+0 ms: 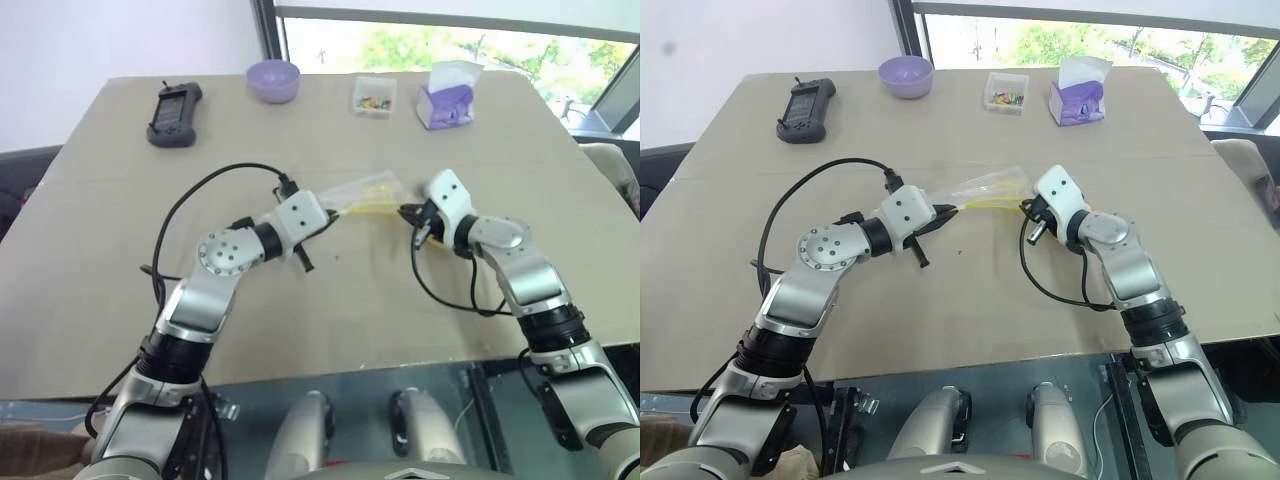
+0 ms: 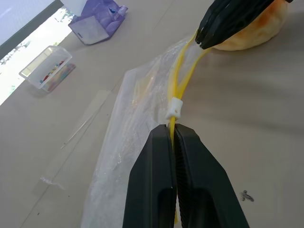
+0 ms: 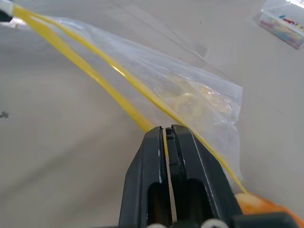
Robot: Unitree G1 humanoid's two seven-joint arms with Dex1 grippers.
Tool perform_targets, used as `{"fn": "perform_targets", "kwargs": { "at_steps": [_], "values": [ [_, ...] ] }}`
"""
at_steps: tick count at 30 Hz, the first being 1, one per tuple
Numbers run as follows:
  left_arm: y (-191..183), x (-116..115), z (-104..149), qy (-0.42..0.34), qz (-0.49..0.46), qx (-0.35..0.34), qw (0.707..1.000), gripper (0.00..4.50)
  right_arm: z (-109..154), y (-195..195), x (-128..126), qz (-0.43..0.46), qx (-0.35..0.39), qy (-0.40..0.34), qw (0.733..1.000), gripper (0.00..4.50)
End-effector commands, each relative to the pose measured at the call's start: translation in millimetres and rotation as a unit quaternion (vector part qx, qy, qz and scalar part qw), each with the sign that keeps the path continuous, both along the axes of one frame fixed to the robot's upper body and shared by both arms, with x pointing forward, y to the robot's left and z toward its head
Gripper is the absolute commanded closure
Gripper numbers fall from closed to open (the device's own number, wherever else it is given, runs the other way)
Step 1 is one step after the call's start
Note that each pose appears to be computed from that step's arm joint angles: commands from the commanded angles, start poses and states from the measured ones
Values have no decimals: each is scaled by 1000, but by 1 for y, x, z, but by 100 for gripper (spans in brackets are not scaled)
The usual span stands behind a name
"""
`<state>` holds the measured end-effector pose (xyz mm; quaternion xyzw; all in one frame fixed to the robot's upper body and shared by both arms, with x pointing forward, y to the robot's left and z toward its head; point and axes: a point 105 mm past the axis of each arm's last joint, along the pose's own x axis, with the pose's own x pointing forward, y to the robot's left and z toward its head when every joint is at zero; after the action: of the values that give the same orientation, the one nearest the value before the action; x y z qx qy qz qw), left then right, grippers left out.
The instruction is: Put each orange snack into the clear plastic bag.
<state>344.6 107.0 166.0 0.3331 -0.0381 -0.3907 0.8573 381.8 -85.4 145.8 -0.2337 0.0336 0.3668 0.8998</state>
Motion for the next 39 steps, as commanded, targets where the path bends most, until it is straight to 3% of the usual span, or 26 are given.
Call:
{"fn": "perform_targets", "kwargs": {
  "at_steps": [1, 7, 11, 13, 15, 17, 19, 23, 28, 30, 39],
  "values": [
    [-10, -6, 19, -33, -23, -11, 999, 450, 18, 6, 5, -10, 30, -25, 999, 434],
    [-17, -9, 20, -31, -38, -21, 999, 450, 16, 25, 12, -48, 133, 16, 990, 434],
    [-20, -11, 20, -29, -45, -26, 998, 450, 15, 38, 14, -56, 164, 19, 985, 434],
    [-21, -10, 19, -28, -45, -28, 998, 450, 15, 44, 15, -54, 124, -26, 991, 434],
    [-22, -9, 19, -28, -44, -30, 998, 450, 9, 46, 17, -47, 21, -100, 994, 434],
    [-21, -8, 19, -28, -38, -30, 998, 450, 1, 44, 19, -36, -72, -162, 983, 434],
    [-18, -6, 18, -29, -29, -27, 999, 450, -2, 42, 20, -29, -112, -194, 974, 434],
    [-13, -4, 14, -27, -17, -26, 999, 450, -6, 37, 22, -14, -172, -229, 958, 318],
    [-12, -4, 13, -26, -11, -28, 999, 450, -5, 37, 24, -13, -197, -253, 947, 115],
    [-11, -3, 13, -27, -4, -28, 999, 450, -2, 36, 26, -17, -199, -264, 944, 10],
    [5, 16, 19, -15, 60, -56, 996, 450, 20, 20, 14, 2, -142, -233, 962, 4]
  ]
}}
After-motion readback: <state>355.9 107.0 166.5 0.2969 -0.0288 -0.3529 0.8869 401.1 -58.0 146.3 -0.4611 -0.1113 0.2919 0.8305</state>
